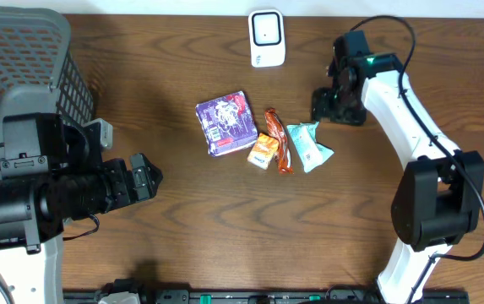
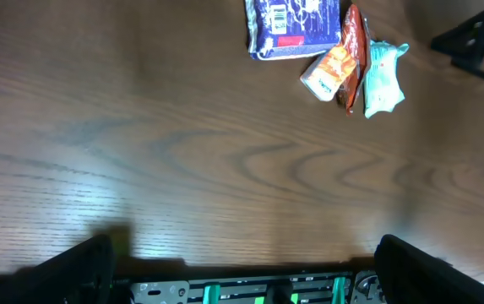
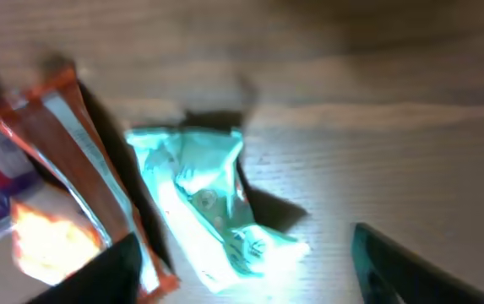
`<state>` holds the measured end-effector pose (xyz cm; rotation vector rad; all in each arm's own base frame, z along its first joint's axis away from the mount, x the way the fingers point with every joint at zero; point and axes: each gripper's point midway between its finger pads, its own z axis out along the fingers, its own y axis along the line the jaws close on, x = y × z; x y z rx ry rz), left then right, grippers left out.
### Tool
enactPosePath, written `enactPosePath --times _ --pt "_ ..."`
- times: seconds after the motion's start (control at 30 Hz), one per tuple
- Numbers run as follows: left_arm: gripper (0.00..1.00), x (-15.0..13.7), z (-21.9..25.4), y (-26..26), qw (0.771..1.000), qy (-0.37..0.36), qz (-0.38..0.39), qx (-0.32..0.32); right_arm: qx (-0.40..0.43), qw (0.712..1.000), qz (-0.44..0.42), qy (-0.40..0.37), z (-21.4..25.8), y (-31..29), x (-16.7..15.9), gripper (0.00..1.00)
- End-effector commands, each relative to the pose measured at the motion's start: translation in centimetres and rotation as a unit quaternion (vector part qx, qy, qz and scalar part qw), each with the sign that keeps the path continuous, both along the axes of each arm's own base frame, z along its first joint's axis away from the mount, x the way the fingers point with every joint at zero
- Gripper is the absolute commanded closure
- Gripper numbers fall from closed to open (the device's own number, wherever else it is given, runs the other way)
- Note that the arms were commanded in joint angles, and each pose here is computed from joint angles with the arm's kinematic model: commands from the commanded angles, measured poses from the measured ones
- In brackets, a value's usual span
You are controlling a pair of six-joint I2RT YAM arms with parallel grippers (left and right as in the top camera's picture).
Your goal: Scan the item barcode
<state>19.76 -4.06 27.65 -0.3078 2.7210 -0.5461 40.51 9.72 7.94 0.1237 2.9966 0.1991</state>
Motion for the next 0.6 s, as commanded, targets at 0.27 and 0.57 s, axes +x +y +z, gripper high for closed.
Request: enactPosePath --times 0.27,0.57 --pt "0.02 0.0 -0.1 0.0 1.0 0.002 -0.001 -0.002 0.113 0.993 0.037 0.023 -5.2 2.8 -2.7 0.15" --pt "0.02 0.0 -0.1 0.0 1.0 0.002 -0.001 -0.002 0.135 0.989 -0.05 0.016 -7.7 3.1 -2.7 0.58"
